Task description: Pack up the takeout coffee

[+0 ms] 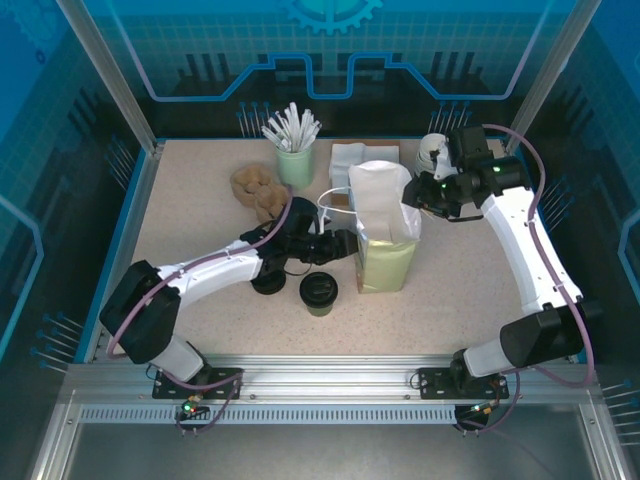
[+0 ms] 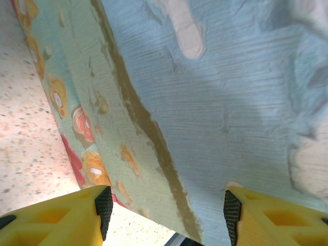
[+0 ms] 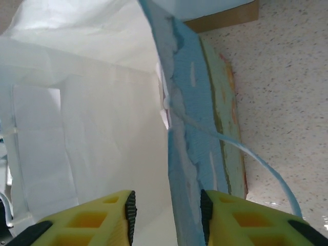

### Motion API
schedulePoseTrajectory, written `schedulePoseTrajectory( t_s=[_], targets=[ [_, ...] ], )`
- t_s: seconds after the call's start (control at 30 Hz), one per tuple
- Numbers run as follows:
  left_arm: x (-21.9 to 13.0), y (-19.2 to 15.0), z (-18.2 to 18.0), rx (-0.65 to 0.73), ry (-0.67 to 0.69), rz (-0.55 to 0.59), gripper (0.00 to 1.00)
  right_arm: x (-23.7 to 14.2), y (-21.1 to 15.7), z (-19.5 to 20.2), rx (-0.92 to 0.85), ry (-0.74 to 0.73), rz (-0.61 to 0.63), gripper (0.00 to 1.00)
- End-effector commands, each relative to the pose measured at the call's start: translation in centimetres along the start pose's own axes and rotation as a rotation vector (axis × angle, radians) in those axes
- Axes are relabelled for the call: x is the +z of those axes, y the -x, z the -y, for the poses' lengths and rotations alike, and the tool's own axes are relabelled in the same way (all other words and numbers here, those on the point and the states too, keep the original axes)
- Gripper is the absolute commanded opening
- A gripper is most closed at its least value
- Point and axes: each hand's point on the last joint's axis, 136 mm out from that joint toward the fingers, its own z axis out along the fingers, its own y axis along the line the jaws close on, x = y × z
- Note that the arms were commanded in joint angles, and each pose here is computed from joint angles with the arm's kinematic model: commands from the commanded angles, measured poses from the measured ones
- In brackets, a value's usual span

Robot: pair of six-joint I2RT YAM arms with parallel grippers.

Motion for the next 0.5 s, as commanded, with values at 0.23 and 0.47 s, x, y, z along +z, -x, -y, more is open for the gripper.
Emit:
schedulePoseTrajectory(
  t_s=[0.23,0.47],
  targets=[
    [0.8,0.7,2.5,0.035,-0.028,0.027,0.61,-1.8,0.6,3.0,0.016,-0.026,0.010,0.50],
    [-3.2,2.4,0.9,0.058,0.078,0.090,0.64,-4.6,2.0,1.9,-0.026,0.019,0.070,0.56]
  ],
)
